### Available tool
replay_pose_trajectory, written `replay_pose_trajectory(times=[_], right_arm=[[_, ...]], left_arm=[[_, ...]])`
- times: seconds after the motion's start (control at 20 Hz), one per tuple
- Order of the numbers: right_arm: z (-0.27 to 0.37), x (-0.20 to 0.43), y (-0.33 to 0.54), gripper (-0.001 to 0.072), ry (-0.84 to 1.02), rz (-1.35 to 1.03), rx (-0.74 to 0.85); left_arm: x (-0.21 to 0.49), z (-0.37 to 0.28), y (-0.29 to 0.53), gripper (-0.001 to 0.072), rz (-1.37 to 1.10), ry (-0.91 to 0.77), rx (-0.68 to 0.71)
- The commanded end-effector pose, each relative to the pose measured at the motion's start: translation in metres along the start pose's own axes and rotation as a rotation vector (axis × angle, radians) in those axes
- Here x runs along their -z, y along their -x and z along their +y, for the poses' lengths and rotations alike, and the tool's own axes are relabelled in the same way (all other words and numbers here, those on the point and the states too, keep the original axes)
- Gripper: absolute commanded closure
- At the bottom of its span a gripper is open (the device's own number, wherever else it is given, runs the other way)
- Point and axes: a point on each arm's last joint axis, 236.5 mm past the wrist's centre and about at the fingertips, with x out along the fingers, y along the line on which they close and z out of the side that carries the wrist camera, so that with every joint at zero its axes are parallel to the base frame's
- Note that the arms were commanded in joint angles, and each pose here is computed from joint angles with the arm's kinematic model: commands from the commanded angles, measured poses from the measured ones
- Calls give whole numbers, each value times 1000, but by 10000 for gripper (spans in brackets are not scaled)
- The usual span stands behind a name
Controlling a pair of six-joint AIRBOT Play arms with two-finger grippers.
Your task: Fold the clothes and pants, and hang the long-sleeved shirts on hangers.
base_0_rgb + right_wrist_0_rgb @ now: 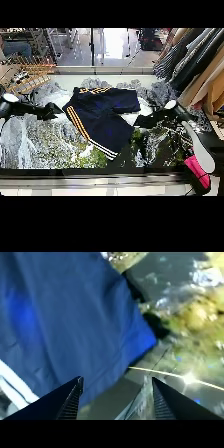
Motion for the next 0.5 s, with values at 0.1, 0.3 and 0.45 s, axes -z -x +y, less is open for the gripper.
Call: replay_pose_trajectory(times=[0.1,0.3,0.45], right_arm=[[-13,-19,-30,194,62,-80,53],[-3,-18,-38,265,144,-77,53],[12,-9,-51,560,220,-41,66]], left_arm=[[19,-5,-1,176,82,7,8],[18,-10,-2,176,78,5,27],[19,-13,-3,176,81,2,31]])
